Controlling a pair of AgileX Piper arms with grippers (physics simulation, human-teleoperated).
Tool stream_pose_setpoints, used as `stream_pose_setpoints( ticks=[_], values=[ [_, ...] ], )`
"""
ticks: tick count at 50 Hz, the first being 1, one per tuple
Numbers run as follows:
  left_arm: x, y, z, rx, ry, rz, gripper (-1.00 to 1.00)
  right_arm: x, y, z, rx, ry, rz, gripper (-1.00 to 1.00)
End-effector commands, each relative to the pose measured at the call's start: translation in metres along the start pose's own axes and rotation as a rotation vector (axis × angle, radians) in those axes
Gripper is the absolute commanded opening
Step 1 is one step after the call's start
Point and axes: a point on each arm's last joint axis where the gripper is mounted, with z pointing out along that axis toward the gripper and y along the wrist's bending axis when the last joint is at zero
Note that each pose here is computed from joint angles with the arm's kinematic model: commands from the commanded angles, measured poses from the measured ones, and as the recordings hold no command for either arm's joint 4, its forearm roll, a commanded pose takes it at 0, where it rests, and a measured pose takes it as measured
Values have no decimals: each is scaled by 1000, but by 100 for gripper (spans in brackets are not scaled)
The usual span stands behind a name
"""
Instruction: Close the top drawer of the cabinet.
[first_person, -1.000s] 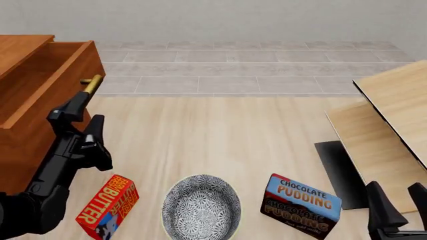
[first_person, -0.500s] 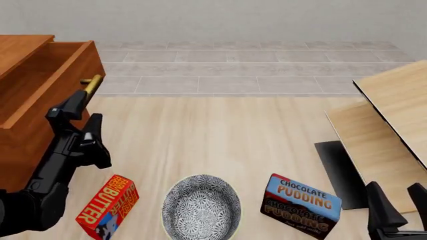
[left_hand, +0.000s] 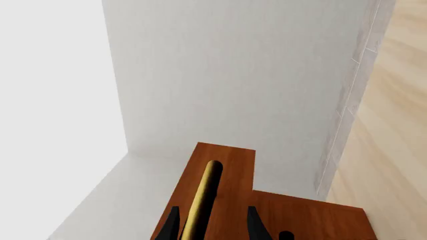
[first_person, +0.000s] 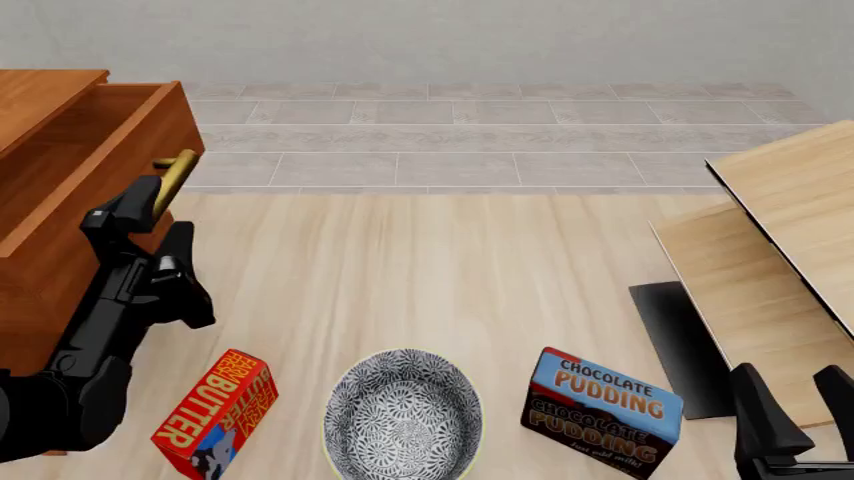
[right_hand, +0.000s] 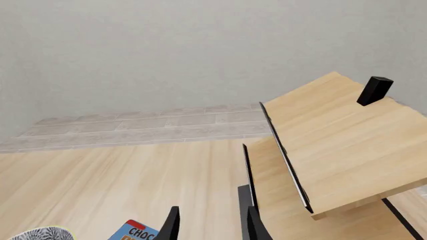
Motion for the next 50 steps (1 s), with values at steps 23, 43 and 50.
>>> stream_pose_setpoints(
  ticks=[23, 43, 50],
  values=[
    [19, -7, -11, 39, 85, -5, 100, -1, 0, 0, -3, -1, -4, 100],
    [29, -4, -15, 29, 129, -15, 100, 0, 0, 0, -7, 1, -11, 100],
    [33, -3, -15, 22, 143, -19, 100, -2, 1, 0, -7, -3, -18, 100]
  ],
)
